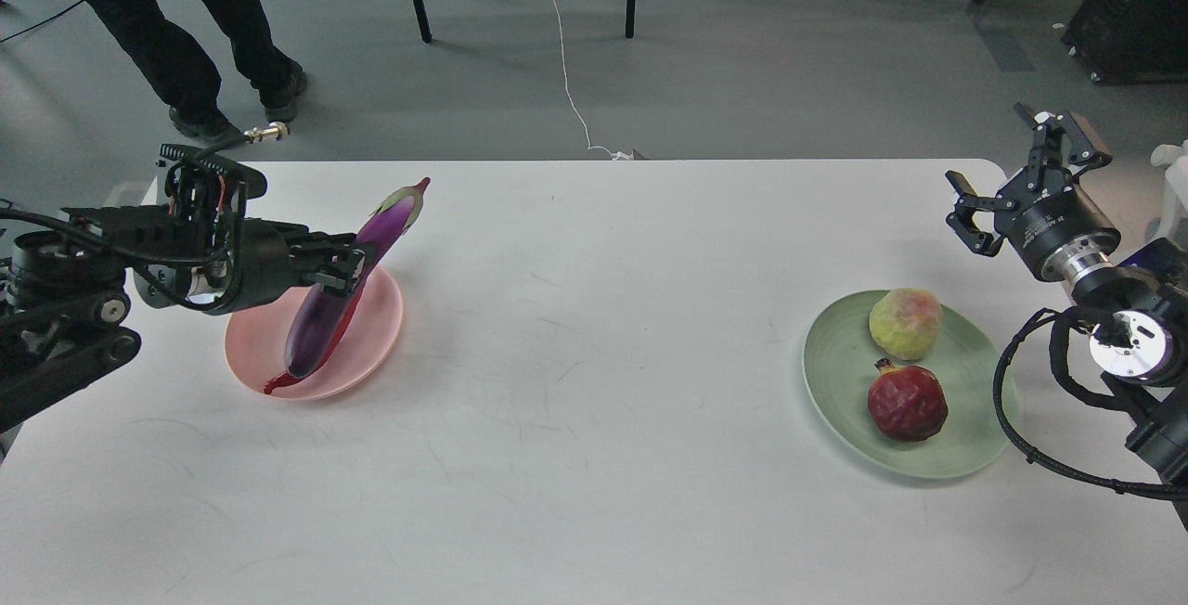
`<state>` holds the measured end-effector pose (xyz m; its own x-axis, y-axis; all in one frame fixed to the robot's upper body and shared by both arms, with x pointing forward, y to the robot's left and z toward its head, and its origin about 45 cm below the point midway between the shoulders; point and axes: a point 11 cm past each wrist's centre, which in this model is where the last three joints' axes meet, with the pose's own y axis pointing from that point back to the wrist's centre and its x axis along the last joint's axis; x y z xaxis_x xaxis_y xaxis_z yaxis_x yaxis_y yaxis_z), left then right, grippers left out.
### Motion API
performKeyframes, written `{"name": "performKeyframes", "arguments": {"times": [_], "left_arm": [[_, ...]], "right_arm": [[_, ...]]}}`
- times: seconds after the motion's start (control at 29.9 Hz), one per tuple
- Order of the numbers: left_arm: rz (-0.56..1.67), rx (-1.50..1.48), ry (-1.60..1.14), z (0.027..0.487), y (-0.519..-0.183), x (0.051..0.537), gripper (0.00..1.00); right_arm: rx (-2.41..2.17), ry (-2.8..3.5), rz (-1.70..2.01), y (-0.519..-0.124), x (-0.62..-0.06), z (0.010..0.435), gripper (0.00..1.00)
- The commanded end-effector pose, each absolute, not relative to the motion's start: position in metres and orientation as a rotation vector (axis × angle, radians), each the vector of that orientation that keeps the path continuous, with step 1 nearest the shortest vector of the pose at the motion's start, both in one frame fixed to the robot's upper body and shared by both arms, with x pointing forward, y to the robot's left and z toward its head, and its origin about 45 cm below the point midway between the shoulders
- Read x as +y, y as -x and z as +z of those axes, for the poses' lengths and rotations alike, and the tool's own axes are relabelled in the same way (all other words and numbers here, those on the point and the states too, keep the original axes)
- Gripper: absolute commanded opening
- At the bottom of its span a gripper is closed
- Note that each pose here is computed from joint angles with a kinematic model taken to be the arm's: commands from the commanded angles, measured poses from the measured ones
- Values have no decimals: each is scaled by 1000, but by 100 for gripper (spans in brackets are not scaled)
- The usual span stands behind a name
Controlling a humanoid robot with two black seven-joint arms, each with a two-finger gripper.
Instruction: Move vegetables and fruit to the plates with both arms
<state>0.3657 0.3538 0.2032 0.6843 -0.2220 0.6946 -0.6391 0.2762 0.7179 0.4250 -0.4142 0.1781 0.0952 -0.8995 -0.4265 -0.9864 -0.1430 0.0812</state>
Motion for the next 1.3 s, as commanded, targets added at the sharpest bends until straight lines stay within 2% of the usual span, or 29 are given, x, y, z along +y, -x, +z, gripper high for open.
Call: {"name": "performKeyframes", "arguments": {"times": [0.0,0.1,0.27,0.53,0.6,0.7,0.8,1.04,1.27], "left_arm": [[343,-768,-1328,191,-364,376,10],[341,-749,-1326,182,-360,378,13],[365,-748,-1327,172,-358,381,46],[386,-741,-1293,173,-362,373,54],[414,-728,-1264,178,-365,371,62],[510,-675,-1164,191,-373,366,81],[660,-587,-1006,211,-386,356,92],[979,-282,-536,253,-422,333,97],[1088,-49,-162,282,-439,316,98]], "right_arm": [[1891,2146,561,-425,-414,178,99],[1896,2145,557,-425,-417,179,99],[1901,2144,552,-424,-419,180,99],[1897,2141,557,-424,-417,179,99],[1891,2141,560,-425,-415,179,99],[1880,2139,550,-429,-413,183,99],[1876,2099,516,-434,-420,197,99],[1844,1949,447,-443,-439,229,99],[1822,1949,417,-450,-439,245,98]]}}
